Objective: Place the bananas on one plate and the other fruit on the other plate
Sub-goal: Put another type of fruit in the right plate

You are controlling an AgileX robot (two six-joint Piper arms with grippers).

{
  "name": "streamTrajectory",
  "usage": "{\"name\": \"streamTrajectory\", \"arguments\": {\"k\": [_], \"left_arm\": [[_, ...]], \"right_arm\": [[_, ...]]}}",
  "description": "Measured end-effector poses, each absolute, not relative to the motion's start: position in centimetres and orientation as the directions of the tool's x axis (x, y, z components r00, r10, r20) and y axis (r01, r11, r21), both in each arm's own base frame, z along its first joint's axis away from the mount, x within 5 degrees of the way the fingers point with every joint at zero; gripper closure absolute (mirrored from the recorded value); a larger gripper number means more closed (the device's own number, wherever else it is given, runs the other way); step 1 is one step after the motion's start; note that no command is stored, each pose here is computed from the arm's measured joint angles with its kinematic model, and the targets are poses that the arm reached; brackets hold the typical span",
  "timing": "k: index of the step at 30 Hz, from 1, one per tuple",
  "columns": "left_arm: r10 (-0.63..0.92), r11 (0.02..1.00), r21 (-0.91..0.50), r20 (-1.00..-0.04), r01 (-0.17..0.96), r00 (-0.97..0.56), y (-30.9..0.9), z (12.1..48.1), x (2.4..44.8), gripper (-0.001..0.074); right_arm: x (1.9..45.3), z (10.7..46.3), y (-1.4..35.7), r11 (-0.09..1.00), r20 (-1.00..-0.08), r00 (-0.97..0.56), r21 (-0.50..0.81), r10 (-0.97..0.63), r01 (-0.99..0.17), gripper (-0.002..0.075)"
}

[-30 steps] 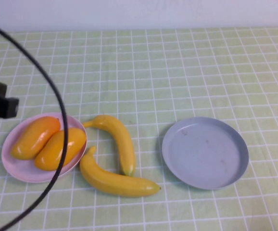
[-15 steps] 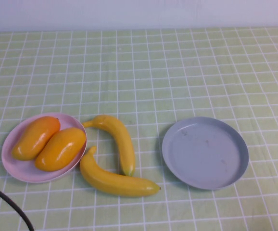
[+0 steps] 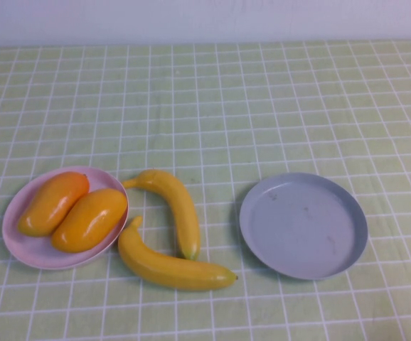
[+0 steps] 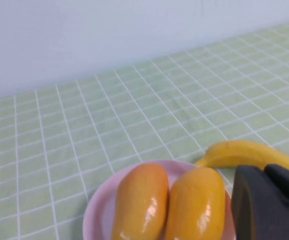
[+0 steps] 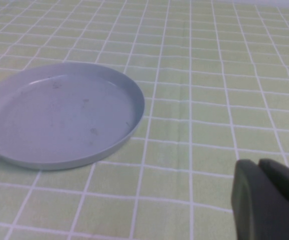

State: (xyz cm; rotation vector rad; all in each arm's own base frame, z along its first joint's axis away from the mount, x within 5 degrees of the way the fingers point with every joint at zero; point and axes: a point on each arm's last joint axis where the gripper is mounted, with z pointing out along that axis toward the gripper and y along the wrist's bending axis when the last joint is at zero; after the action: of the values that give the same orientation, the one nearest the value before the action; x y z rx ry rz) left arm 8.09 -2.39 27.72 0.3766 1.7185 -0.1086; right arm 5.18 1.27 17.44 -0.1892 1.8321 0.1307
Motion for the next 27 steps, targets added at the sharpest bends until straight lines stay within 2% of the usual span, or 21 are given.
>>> {"name": "streamTrajectory", "arguments": {"k": [8,12,17,23,27], "left_arm": [[0.088,0.992,0.093,-0.994,0.083,0.059,-0.4,22.8,5.4,0.0733],[0.075,0.997,0.077,-0.995,0.026,0.073,-0.2,20.9,5.6,0.0733],[0.069,0.997,0.069,-0.998,0.023,-0.012,-0.1,19.8,5.7,0.0733],[0.073,0.997,0.068,-0.964,0.028,-0.256,0.0,17.5,5.4,0.0733],[0.073,0.997,0.068,-0.953,0.029,-0.295,0.0,17.2,5.3,0.0733]], "right_arm": [[5.2,17.4,1.3,0.98,-0.964,-0.259,-0.009,-0.061,-0.197,0.0741],[5.2,17.4,1.3,0.98,-0.964,-0.261,-0.009,-0.061,-0.197,0.0741],[5.2,17.4,1.3,0.98,-0.964,-0.261,-0.009,-0.061,-0.197,0.0741],[5.2,17.4,1.3,0.98,-0.964,-0.261,-0.009,-0.061,-0.197,0.0742],[5.2,17.4,1.3,0.98,-0.964,-0.261,-0.009,-0.061,-0.197,0.0742]]}}
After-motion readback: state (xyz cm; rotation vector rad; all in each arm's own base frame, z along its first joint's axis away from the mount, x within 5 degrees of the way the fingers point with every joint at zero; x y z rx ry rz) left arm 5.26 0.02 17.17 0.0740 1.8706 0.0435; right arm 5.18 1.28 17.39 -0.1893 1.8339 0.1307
